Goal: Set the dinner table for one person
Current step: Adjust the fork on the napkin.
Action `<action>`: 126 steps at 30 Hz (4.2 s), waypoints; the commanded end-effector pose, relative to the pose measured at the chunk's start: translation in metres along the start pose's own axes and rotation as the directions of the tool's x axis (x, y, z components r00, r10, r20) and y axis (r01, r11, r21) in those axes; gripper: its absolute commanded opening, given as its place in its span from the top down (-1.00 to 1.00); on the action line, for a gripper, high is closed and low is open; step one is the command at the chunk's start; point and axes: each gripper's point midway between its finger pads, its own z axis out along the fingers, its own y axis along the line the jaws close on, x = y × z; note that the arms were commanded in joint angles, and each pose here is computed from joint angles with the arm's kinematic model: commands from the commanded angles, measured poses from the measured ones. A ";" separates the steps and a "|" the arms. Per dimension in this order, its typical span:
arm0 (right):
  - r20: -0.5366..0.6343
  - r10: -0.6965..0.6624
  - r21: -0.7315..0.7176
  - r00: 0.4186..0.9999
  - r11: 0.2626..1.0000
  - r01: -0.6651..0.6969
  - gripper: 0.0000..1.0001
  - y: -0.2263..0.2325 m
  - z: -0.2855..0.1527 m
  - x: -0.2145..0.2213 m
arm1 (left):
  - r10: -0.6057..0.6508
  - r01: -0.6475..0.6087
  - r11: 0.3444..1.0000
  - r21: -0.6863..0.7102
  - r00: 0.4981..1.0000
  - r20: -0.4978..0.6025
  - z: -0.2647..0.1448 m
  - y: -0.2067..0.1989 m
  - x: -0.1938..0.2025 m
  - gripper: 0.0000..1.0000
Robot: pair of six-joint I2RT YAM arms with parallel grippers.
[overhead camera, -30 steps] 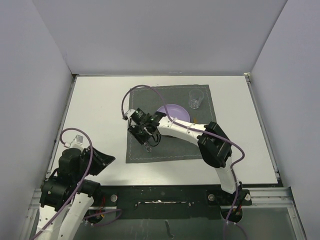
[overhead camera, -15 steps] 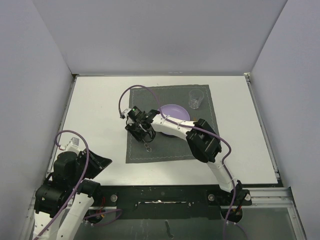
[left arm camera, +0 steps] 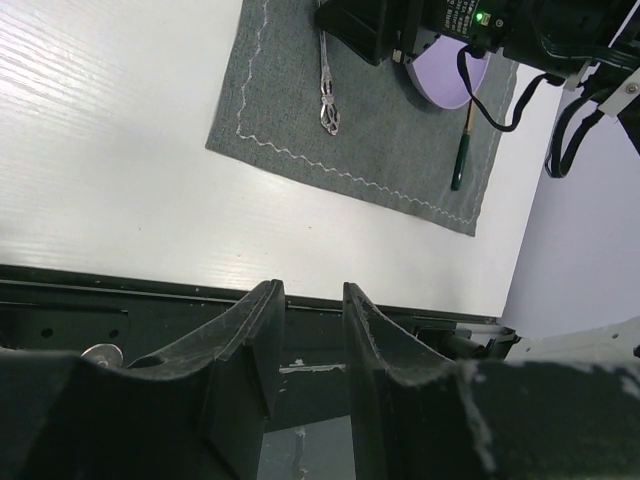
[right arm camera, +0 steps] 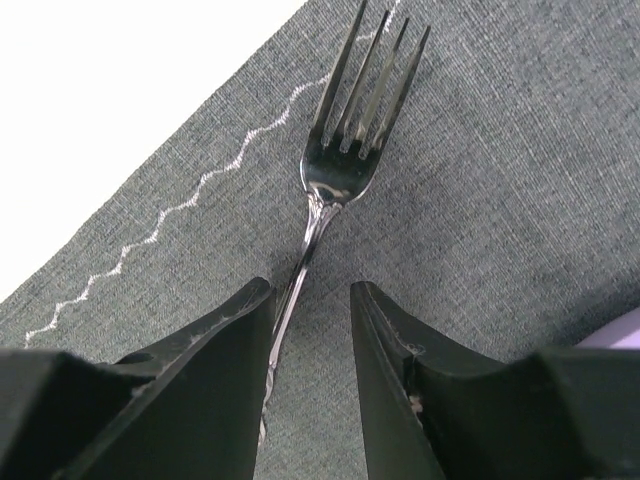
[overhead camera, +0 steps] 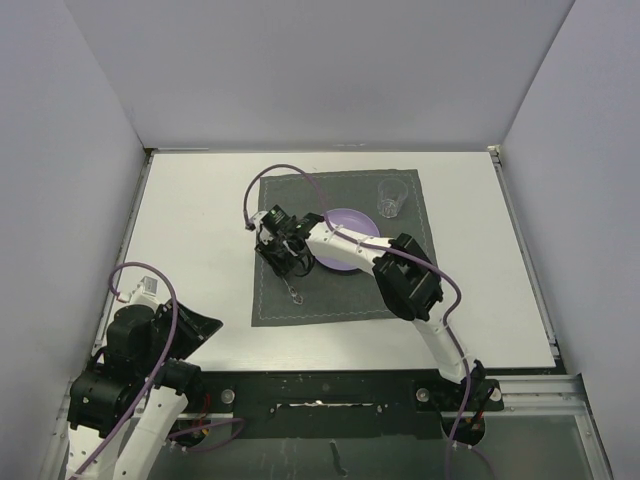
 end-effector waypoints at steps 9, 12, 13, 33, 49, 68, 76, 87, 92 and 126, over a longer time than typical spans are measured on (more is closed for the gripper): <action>0.076 0.006 -0.052 0.997 0.999 -0.002 0.31 0.008 -0.002 -0.030 | 0.017 -0.018 0.999 0.027 0.999 0.034 -0.005 -0.003 -0.004 0.42; 0.066 0.007 -0.050 0.998 0.999 -0.003 0.34 0.008 0.002 -0.028 | 0.017 -0.018 1.000 0.024 0.999 0.038 -0.006 -0.003 -0.005 0.42; 0.063 0.007 -0.049 0.998 0.999 -0.004 0.35 0.008 0.002 -0.027 | 0.018 -0.019 1.000 0.024 0.999 0.039 -0.006 -0.003 -0.005 0.42; 0.015 0.021 -0.044 1.000 0.999 -0.021 0.53 0.006 0.015 -0.018 | 0.025 -0.026 1.000 0.014 0.999 0.048 -0.010 -0.001 -0.006 0.41; 0.001 0.049 0.029 0.999 0.998 -0.049 0.73 -0.004 -0.003 -0.022 | 0.025 -0.026 1.000 0.009 0.998 0.051 -0.011 0.003 -0.004 0.40; 0.084 0.071 0.002 0.994 0.997 -0.071 0.79 0.010 -0.040 -0.050 | 0.021 -0.022 1.000 0.014 0.998 0.052 -0.013 0.005 -0.002 0.39; 0.153 0.123 -0.056 0.981 0.992 -0.116 1.00 0.023 -0.067 -0.072 | 0.022 -0.023 1.000 0.015 0.999 0.049 -0.013 0.006 -0.001 0.40; 0.141 0.437 0.026 0.888 0.895 -0.445 1.00 0.020 -0.076 -0.078 | 0.003 -0.006 0.998 0.068 0.999 0.034 -0.011 0.000 0.004 0.40; 0.107 0.554 0.095 0.826 0.821 -0.563 1.00 0.017 -0.059 -0.064 | 0.007 -0.011 0.996 0.088 0.999 0.038 -0.017 -0.003 0.004 0.39; 0.137 0.741 0.290 0.658 0.605 -0.742 1.00 -0.003 -0.010 -0.002 | 0.020 -0.028 0.993 0.111 0.997 0.069 -0.042 0.015 0.015 0.25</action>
